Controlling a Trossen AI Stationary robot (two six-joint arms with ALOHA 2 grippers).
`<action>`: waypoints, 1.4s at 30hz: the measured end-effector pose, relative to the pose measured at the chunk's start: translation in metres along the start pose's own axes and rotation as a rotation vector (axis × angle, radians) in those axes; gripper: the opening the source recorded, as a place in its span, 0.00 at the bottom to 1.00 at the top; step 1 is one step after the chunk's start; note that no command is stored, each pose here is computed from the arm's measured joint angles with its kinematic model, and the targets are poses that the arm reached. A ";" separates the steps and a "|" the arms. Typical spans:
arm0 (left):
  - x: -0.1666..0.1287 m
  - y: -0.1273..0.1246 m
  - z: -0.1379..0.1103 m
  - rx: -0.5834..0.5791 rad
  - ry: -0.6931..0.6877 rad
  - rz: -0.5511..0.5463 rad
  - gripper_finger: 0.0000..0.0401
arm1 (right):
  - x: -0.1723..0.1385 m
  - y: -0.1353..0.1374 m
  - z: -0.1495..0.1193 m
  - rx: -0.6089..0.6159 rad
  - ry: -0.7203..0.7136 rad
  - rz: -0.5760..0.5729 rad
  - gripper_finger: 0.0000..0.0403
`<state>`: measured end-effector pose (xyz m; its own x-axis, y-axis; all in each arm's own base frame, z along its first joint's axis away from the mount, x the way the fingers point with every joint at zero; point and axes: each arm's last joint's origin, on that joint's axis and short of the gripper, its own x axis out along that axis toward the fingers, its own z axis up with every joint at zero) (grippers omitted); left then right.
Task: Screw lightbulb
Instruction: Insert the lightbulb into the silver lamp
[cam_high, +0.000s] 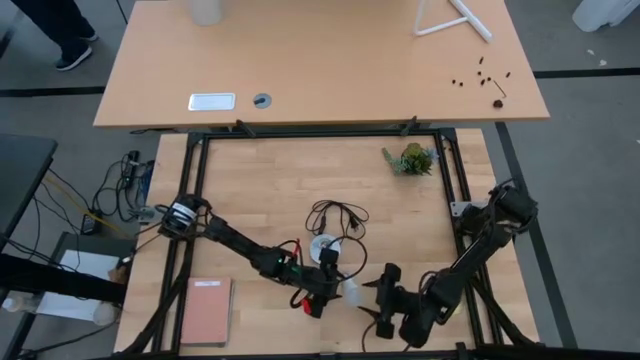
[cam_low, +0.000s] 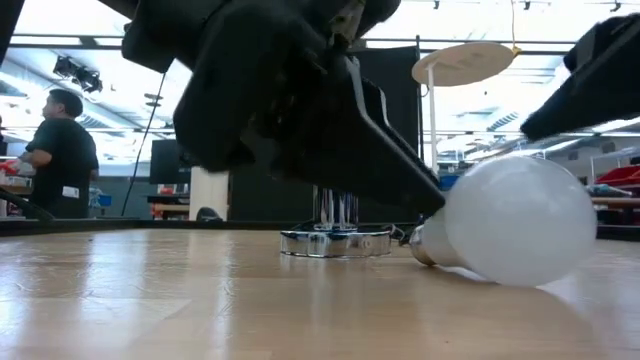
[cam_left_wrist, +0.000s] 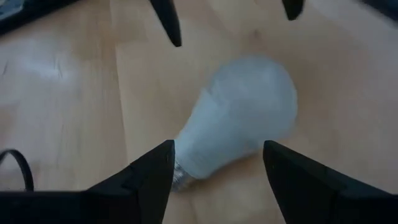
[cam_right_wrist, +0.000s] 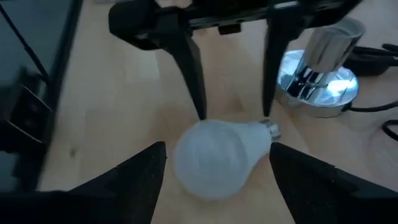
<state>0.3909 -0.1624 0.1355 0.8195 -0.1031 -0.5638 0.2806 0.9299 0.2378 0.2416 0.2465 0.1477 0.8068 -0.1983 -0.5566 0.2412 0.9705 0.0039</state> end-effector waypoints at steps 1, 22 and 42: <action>0.001 0.000 -0.002 0.003 0.009 0.007 0.62 | 0.004 0.003 -0.002 -0.014 0.002 -0.014 0.74; 0.011 0.004 -0.004 -0.087 -0.049 0.096 0.62 | 0.023 0.003 -0.009 0.033 -0.055 -0.180 0.76; 0.011 0.007 -0.004 -0.136 -0.047 0.109 0.62 | 0.041 -0.011 -0.029 -0.023 0.030 -0.220 0.84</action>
<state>0.4001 -0.1557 0.1275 0.8646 -0.0127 -0.5023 0.1212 0.9754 0.1840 0.2567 0.2320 0.1003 0.7194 -0.4019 -0.5665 0.3969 0.9072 -0.1396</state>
